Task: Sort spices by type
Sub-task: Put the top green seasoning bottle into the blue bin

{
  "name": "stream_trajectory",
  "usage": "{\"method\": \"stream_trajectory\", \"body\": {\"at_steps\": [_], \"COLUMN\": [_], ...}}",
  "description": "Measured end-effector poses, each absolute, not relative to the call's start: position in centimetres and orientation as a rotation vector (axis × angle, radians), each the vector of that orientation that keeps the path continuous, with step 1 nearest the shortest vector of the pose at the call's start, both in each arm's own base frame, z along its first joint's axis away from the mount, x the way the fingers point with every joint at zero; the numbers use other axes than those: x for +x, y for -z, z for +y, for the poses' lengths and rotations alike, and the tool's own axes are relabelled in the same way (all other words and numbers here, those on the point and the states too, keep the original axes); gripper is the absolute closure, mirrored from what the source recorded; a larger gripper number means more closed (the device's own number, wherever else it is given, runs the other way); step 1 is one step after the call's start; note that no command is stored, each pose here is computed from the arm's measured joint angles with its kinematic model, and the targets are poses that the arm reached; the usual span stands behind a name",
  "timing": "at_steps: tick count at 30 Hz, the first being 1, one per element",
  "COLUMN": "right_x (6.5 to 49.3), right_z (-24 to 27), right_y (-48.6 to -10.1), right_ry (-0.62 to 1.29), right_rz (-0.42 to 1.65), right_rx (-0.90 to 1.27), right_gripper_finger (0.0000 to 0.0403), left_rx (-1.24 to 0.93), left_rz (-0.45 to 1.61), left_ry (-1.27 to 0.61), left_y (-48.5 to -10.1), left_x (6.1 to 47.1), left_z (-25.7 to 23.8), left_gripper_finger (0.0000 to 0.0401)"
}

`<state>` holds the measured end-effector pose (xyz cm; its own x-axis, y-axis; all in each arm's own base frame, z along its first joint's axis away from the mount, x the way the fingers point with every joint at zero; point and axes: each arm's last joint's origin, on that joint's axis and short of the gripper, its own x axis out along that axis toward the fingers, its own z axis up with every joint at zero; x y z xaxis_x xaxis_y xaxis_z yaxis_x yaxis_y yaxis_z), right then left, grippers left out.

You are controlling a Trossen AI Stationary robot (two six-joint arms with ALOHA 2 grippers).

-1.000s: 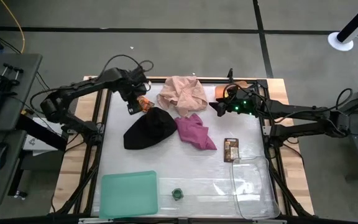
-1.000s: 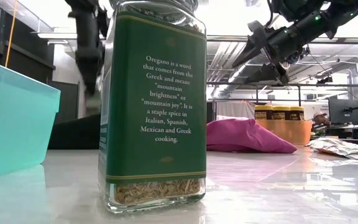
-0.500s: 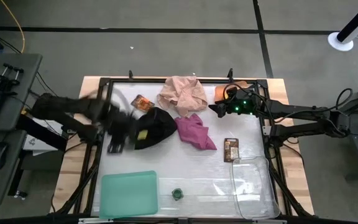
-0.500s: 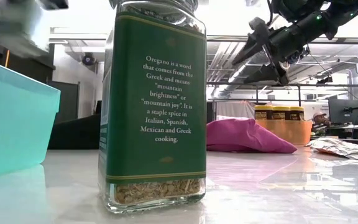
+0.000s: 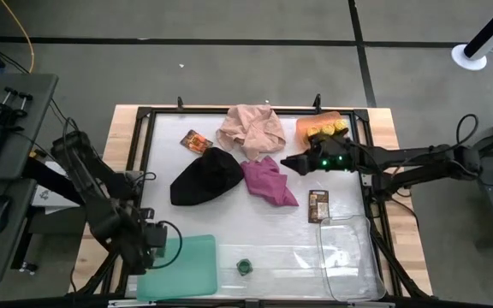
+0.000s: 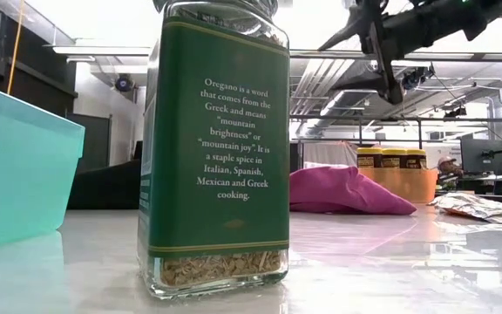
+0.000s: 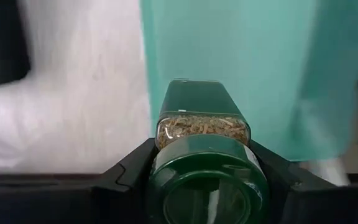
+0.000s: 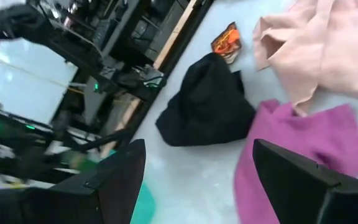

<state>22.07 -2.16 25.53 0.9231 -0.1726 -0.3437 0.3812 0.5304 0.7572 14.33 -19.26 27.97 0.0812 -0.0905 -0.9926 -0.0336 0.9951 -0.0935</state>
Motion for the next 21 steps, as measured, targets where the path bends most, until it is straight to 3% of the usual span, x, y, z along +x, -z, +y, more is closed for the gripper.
{"method": "stream_trajectory", "body": {"at_steps": [8,21], "right_x": [22.1,22.0], "right_z": [0.6,1.9], "right_y": [-25.6,-25.7], "right_ry": [0.349,0.347], "right_rz": [0.207,0.199], "right_rx": [1.032,0.987], "right_gripper_finger": [0.0112,0.0112], "left_rx": [-0.132,-0.091], "left_rz": [1.599,1.676], "left_ry": [0.030,-0.087], "left_y": [-23.8,-22.8], "left_x": [13.6,13.6], "left_z": [-19.1,-17.3], "left_gripper_finger": [0.0234,0.0234]}}
